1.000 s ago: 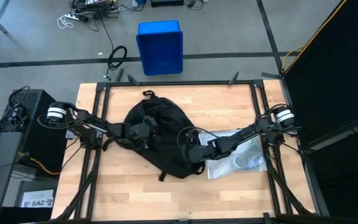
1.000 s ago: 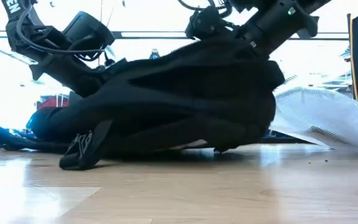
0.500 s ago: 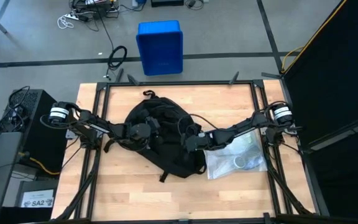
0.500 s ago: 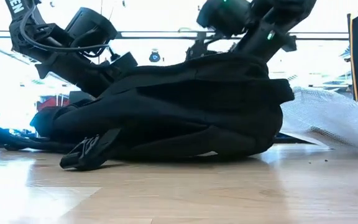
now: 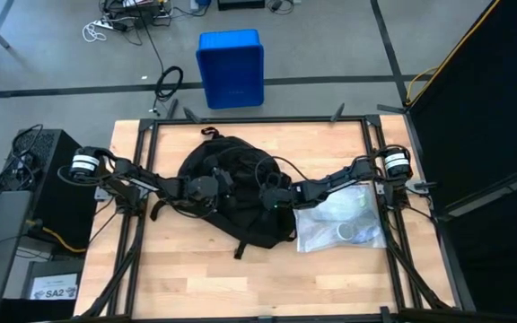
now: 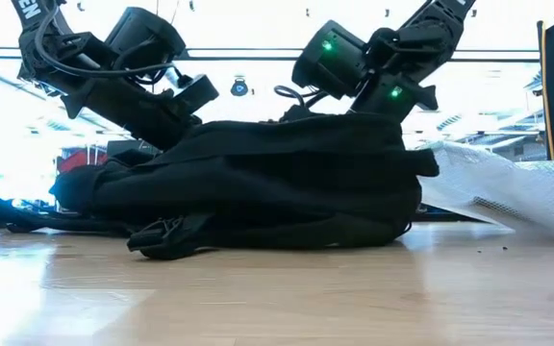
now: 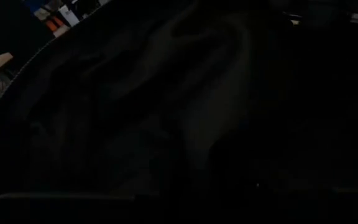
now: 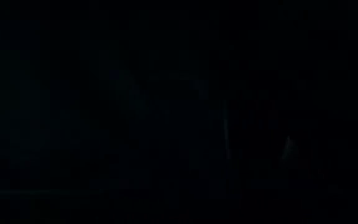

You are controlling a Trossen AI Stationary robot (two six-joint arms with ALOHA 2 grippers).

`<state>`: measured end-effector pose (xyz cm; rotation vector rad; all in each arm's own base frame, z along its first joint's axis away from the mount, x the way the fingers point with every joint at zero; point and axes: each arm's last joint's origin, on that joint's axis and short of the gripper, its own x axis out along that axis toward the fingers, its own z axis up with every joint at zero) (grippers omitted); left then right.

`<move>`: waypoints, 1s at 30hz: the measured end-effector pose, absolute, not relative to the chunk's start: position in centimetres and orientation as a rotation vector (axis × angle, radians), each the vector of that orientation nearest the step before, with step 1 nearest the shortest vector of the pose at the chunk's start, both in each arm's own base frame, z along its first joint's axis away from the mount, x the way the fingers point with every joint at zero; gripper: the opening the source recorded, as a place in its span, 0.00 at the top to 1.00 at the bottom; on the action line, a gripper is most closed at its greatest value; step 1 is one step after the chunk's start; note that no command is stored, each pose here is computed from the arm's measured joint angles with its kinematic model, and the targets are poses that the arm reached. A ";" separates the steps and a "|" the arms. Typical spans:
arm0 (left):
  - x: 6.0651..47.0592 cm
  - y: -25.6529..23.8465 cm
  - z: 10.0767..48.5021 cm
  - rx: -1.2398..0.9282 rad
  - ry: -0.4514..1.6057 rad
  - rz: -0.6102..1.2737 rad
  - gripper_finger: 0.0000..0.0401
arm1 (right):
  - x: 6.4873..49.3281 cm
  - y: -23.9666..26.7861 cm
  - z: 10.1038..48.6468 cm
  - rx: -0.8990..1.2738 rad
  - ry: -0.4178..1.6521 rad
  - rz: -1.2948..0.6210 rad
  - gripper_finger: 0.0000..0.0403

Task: Unpack backpack
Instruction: Remove the black charger cable from the backpack

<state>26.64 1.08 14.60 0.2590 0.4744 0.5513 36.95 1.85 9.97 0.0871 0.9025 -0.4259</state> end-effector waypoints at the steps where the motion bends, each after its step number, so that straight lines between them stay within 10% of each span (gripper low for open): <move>1: 26.6 1.1 14.6 0.268 0.477 0.549 0.76 | 37.0 1.9 10.0 0.085 0.902 -0.418 0.77; 5: 26.6 1.1 14.6 0.292 0.484 0.546 0.76 | 37.1 1.9 10.0 0.071 0.895 -0.404 0.97; 30: 26.6 1.1 14.6 0.293 0.483 0.545 0.76 | 36.0 5.6 20.5 0.001 0.518 -0.222 1.00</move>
